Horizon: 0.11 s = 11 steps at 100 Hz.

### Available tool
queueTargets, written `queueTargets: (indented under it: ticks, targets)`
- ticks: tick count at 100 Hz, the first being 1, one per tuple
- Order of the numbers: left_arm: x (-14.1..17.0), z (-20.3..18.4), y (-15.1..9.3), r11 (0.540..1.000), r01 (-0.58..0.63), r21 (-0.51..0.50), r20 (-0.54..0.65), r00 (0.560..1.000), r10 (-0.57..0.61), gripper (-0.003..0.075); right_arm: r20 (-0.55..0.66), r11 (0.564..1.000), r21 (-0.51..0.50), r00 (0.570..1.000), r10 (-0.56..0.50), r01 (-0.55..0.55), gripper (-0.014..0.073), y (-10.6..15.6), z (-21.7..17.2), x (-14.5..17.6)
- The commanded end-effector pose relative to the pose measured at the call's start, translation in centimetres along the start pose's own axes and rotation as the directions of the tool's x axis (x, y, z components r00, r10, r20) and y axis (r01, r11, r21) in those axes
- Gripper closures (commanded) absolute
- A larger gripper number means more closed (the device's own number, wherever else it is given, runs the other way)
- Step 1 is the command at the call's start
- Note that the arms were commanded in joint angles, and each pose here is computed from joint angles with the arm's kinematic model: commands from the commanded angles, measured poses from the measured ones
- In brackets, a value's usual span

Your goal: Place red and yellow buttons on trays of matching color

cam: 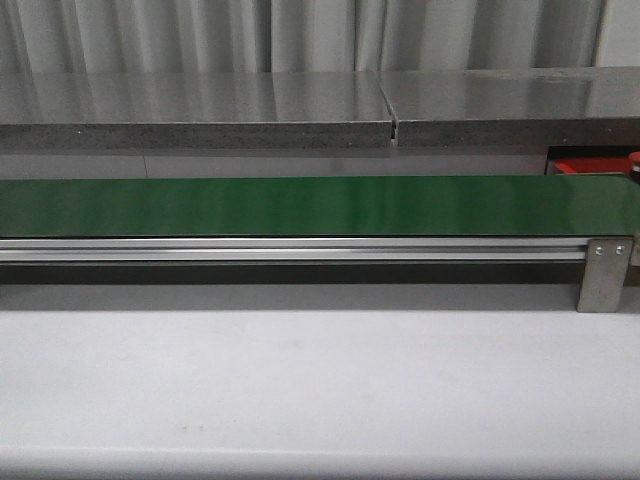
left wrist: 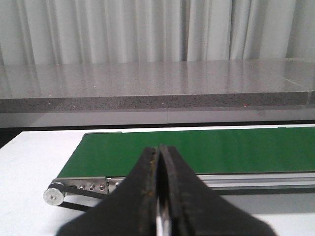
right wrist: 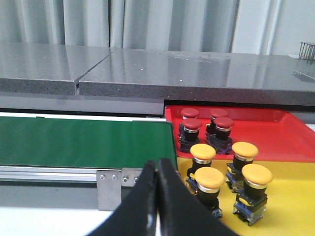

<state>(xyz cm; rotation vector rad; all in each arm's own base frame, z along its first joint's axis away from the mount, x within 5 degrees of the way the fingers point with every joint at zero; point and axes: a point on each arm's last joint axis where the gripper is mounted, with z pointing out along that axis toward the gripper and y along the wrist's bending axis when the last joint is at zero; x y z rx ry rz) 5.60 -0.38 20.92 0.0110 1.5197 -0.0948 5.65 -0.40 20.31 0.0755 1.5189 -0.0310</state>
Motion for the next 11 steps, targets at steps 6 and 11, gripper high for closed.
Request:
queueTargets:
  ticks: [6, 11]
  targets:
    - [-0.02, -0.22, 0.03, 1.000, 0.017, 0.003, 0.090, 0.996, -0.017, 0.0741, 0.117, 1.000, -0.004, 0.993, -0.011, 0.012, 0.0712, 0.07, -0.28, -1.55]
    - [-0.02, -0.22, 0.03, 1.000, 0.017, 0.003, 0.090, 0.996, -0.017, 0.0741, 0.117, 1.000, -0.004, 0.993, -0.011, 0.012, 0.0712, 0.07, -0.28, -1.55]
